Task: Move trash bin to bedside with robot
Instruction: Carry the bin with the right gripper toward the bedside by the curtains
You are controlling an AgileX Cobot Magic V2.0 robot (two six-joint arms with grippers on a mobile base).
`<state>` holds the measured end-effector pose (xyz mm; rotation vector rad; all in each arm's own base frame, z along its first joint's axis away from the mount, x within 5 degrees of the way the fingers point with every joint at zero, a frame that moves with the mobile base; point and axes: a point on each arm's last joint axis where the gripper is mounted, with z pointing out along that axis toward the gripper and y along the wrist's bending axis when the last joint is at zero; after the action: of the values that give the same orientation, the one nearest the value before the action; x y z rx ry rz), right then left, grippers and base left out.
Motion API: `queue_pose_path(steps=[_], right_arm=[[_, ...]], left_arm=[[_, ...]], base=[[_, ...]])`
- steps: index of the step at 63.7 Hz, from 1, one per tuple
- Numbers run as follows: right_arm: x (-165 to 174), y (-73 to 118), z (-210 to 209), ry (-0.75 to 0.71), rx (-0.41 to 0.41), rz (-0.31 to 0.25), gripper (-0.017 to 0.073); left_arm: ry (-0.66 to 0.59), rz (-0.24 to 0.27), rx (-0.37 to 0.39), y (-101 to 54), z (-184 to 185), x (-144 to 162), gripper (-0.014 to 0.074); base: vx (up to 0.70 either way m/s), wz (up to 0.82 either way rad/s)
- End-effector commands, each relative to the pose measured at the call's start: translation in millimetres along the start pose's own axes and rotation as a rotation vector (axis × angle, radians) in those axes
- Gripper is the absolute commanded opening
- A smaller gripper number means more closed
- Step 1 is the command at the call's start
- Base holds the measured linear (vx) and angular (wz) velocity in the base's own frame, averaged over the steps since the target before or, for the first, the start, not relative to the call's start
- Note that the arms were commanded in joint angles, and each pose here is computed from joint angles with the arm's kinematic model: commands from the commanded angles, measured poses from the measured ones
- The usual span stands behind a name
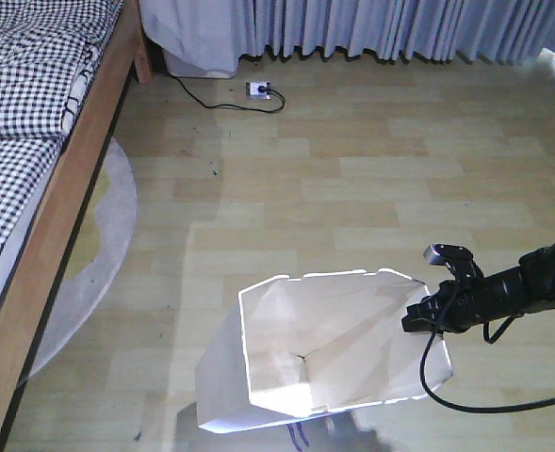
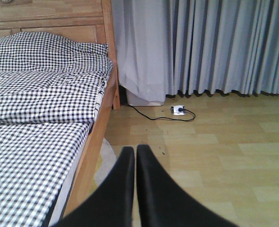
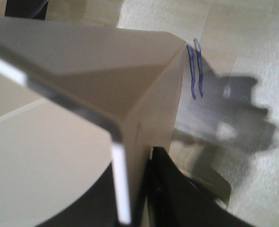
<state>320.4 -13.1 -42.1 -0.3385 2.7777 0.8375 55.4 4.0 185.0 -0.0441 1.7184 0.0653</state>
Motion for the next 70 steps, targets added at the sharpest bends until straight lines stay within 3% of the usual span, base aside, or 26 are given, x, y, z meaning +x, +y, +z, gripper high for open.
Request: queue_pose_path(steps=[1, 70], right_arm=[[-23.7, 27.9, -23.3, -0.128, -0.221, -0.006, -0.0006], [-23.8, 27.9, -23.3, -0.128, -0.221, -0.006, -0.0006]], left_arm=[[-0.067, -0.004, 0.0, -0.1, 0.2, -0.9, -0.0006], [-0.067, -0.004, 0.0, -0.1, 0.2, -0.9, -0.0006]], base=[[0.44, 0.08], [0.42, 0.02]])
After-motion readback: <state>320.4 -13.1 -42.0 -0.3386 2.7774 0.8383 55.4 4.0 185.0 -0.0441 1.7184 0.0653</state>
